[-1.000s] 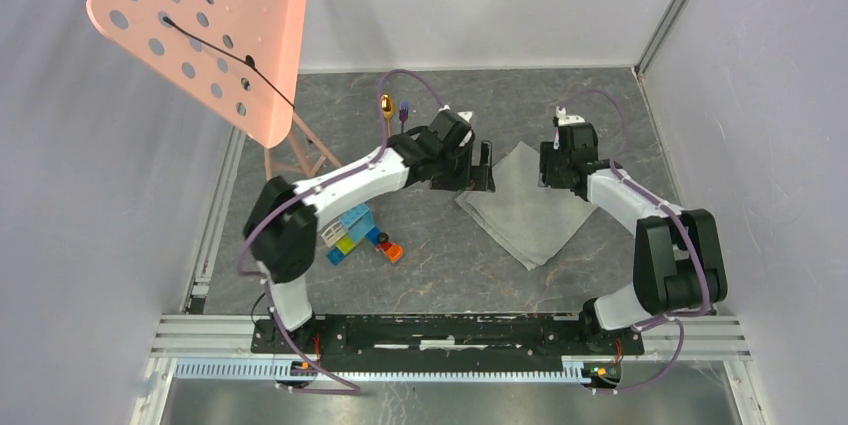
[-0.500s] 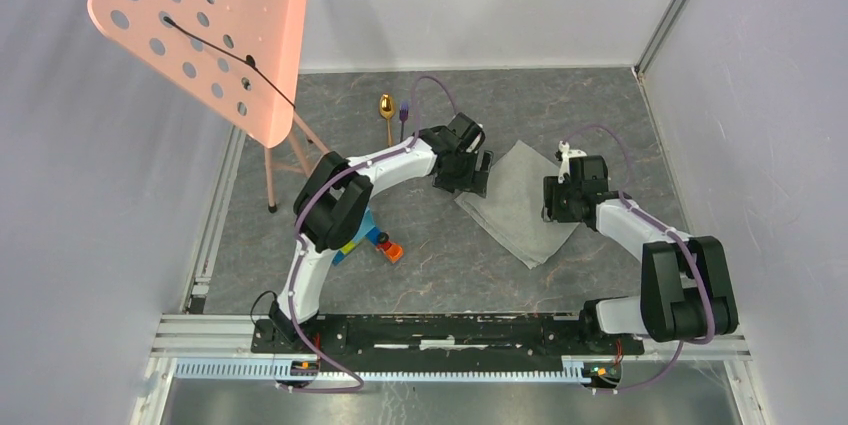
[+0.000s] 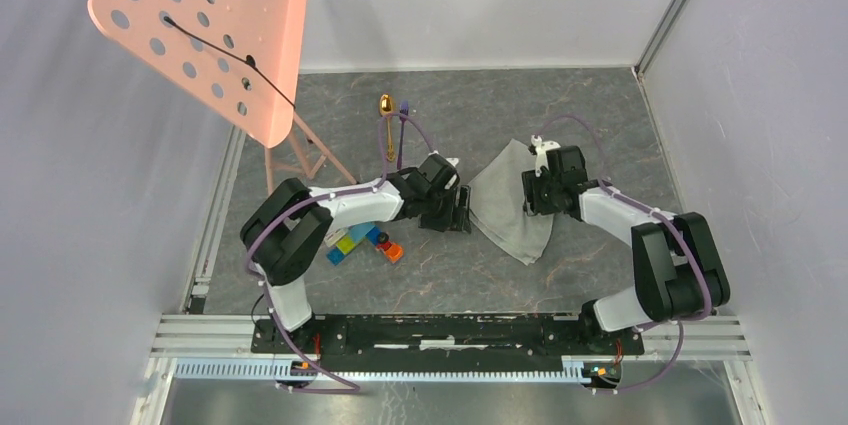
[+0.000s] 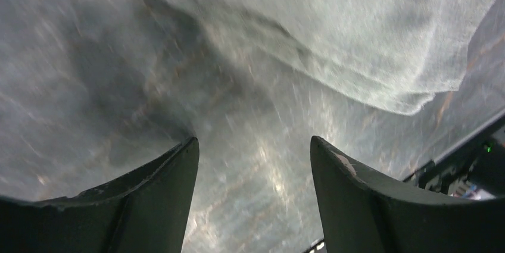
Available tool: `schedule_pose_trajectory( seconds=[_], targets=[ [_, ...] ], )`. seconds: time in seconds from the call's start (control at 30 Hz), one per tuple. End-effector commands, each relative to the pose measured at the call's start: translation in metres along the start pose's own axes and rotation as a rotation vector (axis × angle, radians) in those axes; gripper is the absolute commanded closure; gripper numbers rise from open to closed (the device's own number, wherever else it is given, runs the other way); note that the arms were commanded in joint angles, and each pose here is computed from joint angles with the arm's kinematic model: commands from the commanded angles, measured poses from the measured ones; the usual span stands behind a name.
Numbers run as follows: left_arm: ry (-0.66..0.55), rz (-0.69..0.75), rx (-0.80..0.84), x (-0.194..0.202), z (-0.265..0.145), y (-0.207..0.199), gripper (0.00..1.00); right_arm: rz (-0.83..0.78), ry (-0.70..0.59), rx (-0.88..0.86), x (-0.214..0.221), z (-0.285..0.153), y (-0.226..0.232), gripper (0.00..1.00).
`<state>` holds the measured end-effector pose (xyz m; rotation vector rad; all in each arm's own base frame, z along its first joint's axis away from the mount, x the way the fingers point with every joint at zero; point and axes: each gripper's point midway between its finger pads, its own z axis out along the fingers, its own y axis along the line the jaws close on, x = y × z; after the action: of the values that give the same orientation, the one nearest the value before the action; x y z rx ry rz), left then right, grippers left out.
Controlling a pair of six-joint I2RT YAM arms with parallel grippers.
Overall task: Fold the napkin into a case and place the utensils inside
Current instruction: Rotate the square-folded napkin at the center of the board.
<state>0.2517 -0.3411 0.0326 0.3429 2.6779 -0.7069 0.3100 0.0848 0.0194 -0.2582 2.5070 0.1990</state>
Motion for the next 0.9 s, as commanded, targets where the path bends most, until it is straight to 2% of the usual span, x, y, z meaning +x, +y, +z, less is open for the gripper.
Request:
schedule_pose_trajectory(
  seconds=[0.0,0.1,0.23,0.33,0.4,0.57,0.73,0.87],
  targets=[
    [-0.087,-0.059,0.035,-0.006,-0.029,-0.016,0.23,-0.002,0.020,0.126,0.000,-0.026,-0.016,0.42],
    [-0.121,-0.019,0.052,-0.026,-0.042,-0.024,0.14,0.059,0.007,0.239,0.012,-0.042,-0.036,0.34],
    [-0.104,0.025,0.039,-0.058,-0.040,-0.028,0.08,0.188,-0.038,0.212,0.020,-0.045,-0.045,0.32],
    [-0.110,0.075,0.039,-0.084,-0.029,-0.028,0.06,0.245,-0.105,0.195,0.006,-0.046,-0.053,0.32],
    [-0.086,0.121,0.010,-0.098,-0.016,-0.024,0.08,0.282,-0.129,0.175,-0.006,-0.041,-0.056,0.35],
    [-0.012,0.202,-0.087,-0.109,0.022,-0.001,0.16,0.271,-0.087,0.229,-0.021,-0.022,-0.072,0.50],
    [0.059,0.188,-0.093,-0.088,0.041,0.011,0.28,0.197,-0.099,0.236,-0.030,-0.018,-0.078,0.51],
    [0.076,0.103,-0.018,-0.059,0.040,0.005,0.36,0.107,-0.107,0.080,-0.038,-0.005,-0.051,0.50]
  ],
)
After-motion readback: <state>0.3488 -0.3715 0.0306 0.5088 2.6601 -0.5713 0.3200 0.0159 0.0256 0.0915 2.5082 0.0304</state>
